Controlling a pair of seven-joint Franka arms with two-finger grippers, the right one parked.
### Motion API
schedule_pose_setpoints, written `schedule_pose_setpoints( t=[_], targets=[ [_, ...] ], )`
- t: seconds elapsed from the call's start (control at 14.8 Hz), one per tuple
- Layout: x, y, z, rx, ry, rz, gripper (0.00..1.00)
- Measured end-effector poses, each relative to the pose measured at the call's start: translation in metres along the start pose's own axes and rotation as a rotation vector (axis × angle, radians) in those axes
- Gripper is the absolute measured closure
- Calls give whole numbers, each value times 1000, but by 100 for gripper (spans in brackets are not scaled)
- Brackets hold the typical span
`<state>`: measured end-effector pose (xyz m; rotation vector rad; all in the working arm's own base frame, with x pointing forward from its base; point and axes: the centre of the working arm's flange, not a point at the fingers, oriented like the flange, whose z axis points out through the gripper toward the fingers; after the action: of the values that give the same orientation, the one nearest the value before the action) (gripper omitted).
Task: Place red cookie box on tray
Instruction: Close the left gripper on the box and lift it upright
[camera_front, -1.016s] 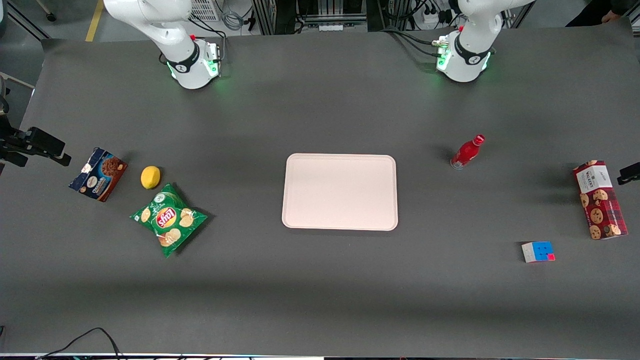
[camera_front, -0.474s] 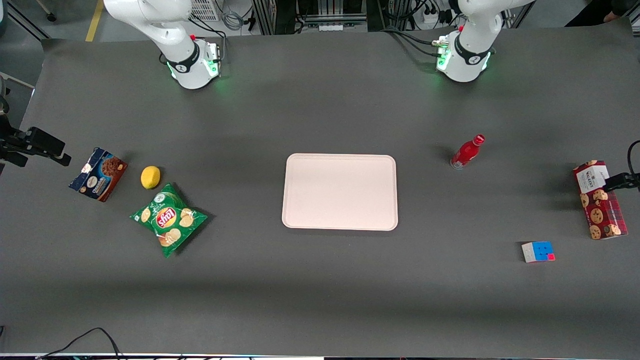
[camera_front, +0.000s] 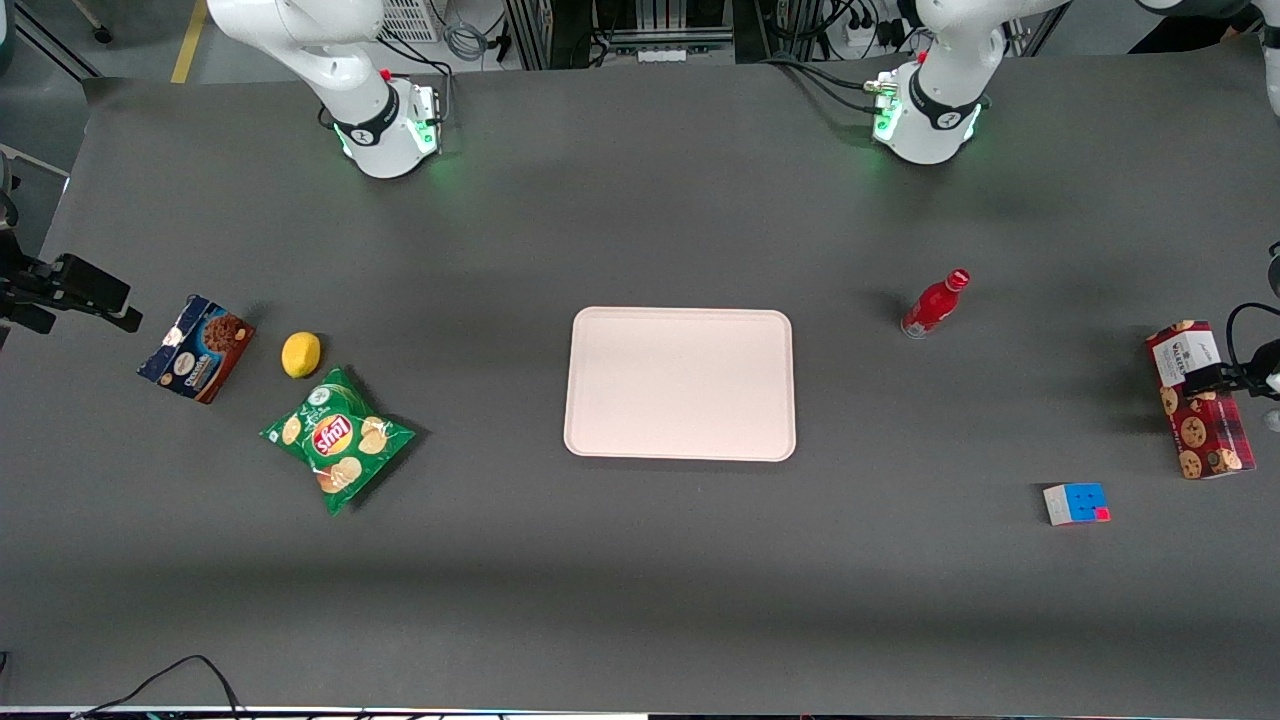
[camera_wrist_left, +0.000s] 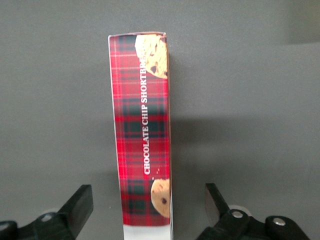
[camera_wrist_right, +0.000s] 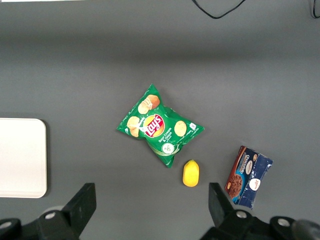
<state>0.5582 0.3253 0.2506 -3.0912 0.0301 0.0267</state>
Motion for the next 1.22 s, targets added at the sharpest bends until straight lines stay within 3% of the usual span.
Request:
schedule_pose_setpoints(
  t=[0.34,0.68,0.74,1.02,1.22],
  targets=[
    [8,0,12,1,-7,6,4],
    [9,2,19,-2,-17,9,57],
    [9,2,19,-1,-16,11,64],
    [18,6,12,5,-2,29,65],
    [41,7,-41,-4,17,58,65]
  ],
)
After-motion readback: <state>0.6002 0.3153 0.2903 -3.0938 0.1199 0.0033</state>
